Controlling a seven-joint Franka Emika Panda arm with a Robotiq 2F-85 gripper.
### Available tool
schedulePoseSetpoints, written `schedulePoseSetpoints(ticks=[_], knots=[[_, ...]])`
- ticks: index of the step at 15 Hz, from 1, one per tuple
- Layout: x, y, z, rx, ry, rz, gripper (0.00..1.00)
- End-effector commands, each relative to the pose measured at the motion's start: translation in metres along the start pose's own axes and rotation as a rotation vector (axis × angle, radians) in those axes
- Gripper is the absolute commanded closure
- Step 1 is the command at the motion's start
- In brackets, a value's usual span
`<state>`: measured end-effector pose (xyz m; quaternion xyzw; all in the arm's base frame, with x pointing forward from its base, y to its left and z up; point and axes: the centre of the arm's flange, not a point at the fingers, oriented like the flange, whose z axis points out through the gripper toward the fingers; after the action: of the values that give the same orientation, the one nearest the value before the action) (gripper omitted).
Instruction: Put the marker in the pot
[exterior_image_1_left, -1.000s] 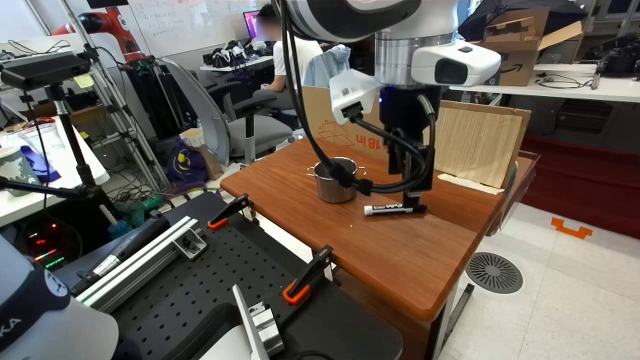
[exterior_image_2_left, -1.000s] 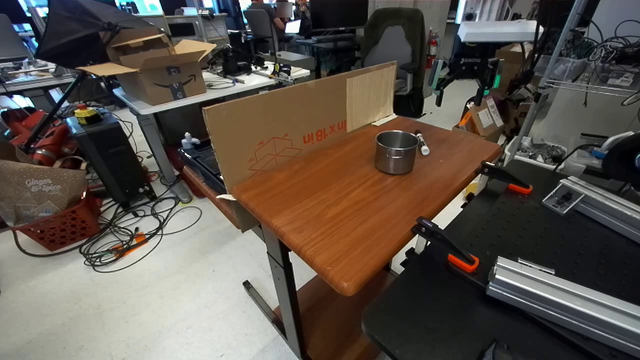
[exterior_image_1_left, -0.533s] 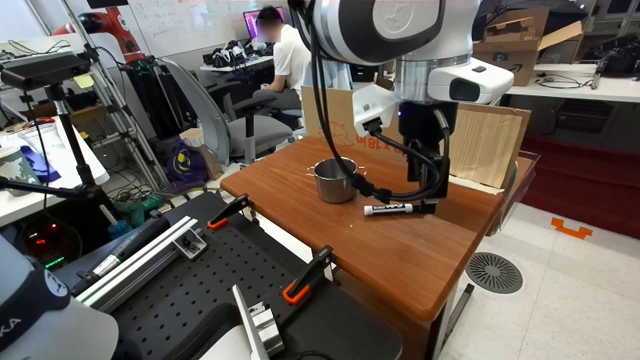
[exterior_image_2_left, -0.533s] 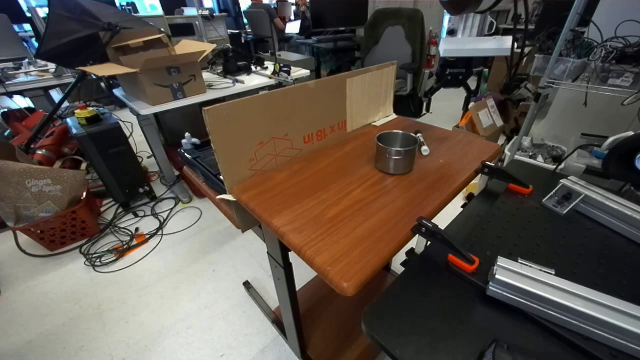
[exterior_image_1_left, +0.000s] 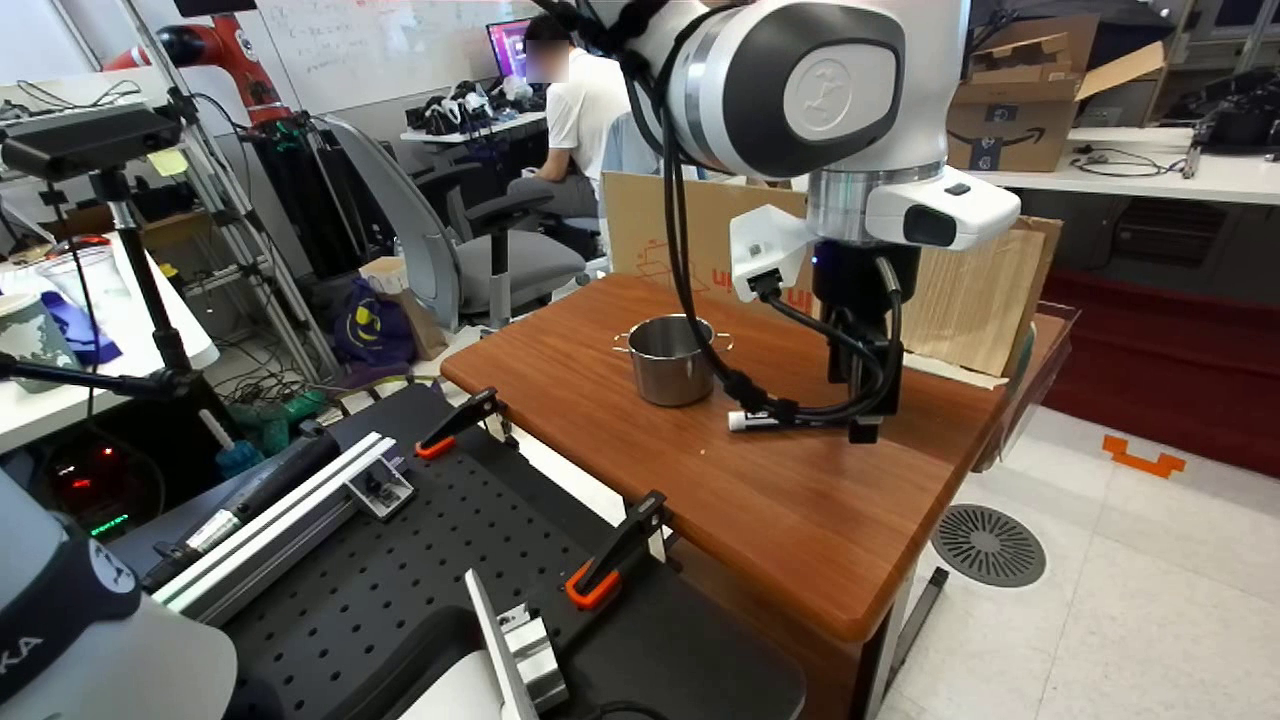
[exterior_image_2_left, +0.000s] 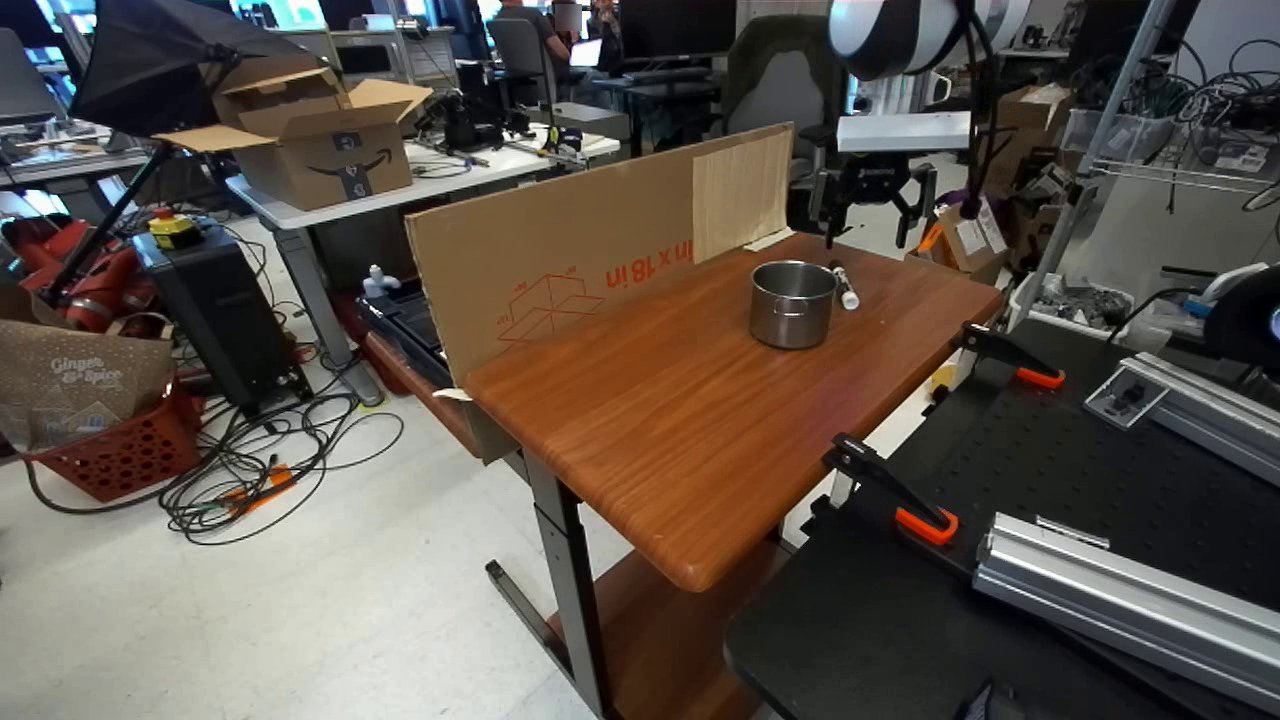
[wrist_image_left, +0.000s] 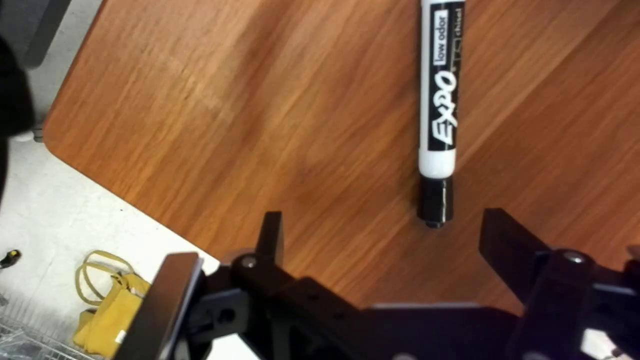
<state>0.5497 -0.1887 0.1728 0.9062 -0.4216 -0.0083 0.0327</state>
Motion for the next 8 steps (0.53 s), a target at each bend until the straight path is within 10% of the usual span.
schedulePoseSetpoints(ticks=[1,8], knots=[[0.008,-0.018,0.01,0.02,0.004,0.028,0.0],[0.006,-0.034,0.029,0.035,-0.028,0.024,0.58]])
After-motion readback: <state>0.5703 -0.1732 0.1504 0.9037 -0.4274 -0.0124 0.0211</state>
